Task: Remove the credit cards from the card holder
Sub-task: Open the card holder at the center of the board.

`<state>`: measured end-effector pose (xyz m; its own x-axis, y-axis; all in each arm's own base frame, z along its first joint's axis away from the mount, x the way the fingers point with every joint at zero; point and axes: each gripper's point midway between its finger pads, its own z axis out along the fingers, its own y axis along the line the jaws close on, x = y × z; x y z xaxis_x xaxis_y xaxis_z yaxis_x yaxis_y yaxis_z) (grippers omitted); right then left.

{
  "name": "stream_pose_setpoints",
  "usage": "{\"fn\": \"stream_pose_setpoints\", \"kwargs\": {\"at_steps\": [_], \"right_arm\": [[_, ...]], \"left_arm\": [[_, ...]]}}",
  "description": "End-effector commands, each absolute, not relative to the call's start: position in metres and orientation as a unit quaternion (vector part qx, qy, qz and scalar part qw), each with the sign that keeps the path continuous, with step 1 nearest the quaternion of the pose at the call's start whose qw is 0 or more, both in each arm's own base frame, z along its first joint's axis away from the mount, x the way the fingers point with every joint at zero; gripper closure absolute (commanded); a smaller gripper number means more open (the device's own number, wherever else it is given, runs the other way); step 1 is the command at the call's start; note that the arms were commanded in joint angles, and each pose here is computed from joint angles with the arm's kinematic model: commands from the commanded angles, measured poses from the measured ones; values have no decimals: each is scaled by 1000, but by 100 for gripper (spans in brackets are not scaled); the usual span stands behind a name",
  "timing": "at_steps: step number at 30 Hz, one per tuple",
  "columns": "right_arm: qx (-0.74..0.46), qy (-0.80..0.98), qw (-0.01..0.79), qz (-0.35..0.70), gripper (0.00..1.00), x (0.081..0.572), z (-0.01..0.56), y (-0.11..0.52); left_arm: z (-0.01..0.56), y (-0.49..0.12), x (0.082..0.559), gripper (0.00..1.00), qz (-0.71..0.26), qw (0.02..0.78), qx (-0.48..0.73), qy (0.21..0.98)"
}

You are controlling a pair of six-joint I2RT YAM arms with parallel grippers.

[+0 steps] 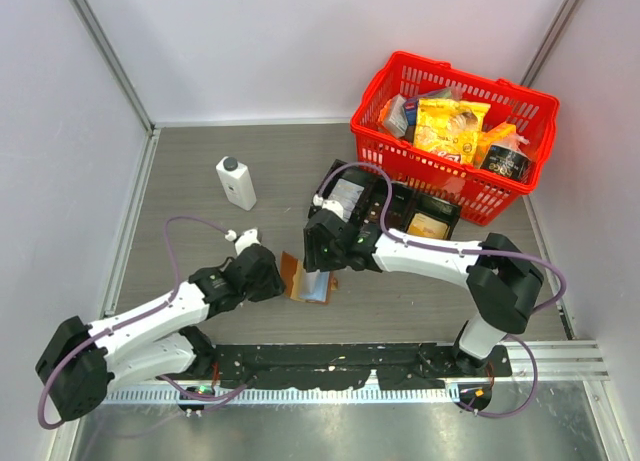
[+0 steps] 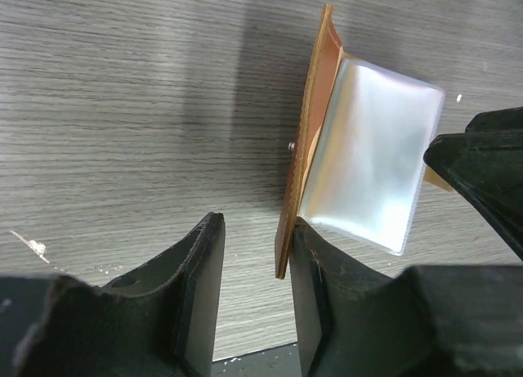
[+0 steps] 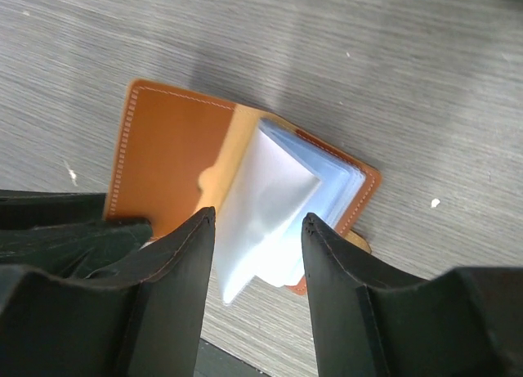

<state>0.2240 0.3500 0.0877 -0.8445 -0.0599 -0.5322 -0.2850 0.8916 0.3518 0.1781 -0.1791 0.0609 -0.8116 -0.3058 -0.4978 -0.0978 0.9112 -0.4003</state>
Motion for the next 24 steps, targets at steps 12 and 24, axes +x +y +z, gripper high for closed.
{"fn": "stream_pose_setpoints", "kwargs": {"at_steps": [12,24], "right_arm": [[-63,950,225,208,47,215,47,351],[-76,940,214,255,47,210,56,370]], "left_arm": [[45,-193,180,100,-201,274,-112,934],[37,-194,177,100,-206,265,-122,934]]}}
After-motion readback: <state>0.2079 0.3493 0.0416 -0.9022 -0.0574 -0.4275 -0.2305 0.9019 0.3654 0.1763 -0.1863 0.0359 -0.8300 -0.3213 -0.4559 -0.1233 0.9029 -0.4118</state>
